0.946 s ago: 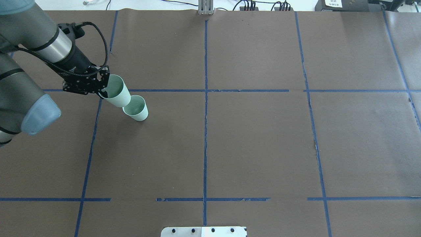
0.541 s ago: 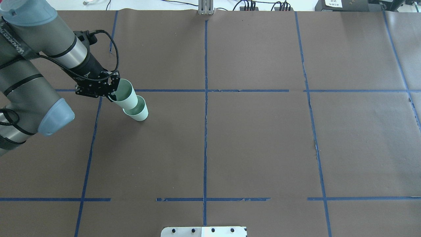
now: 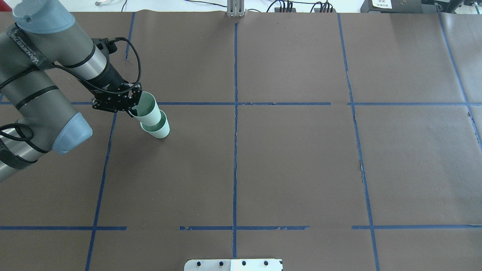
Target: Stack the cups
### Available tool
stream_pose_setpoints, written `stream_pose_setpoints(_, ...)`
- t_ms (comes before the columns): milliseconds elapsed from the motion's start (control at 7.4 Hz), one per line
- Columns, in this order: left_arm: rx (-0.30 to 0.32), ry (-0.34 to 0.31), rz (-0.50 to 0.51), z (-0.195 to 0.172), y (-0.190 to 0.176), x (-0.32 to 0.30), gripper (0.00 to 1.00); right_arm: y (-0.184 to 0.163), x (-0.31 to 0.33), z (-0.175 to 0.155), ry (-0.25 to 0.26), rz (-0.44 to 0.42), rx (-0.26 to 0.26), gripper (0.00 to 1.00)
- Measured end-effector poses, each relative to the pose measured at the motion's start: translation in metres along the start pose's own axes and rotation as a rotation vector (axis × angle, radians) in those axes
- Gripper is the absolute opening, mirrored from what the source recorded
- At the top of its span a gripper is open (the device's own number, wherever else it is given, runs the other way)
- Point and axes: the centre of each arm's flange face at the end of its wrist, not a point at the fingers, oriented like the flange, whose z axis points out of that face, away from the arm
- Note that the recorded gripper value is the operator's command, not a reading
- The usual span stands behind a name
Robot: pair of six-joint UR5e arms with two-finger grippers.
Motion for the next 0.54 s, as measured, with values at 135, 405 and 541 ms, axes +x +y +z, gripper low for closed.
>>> stream_pose_setpoints(135,-0.003,0.001,0.006,0.0034,0.0007,0.001,0.99,0.0,0.0,0.0,0.0,0.0,0.0,1.0)
stream_pose_setpoints(405,0.007,0.023,0.038,0.0031,0.0021,-0.0001,1.0,0.0,0.0,0.0001,0.0,0.0,0.0,1.0)
stream_pose_setpoints(541,0.015,0.034,0.047,-0.002,0.003,-0.0004,1.0,0.0001,0.0001,0.0001,0.0,0.0,-0.001,1.0)
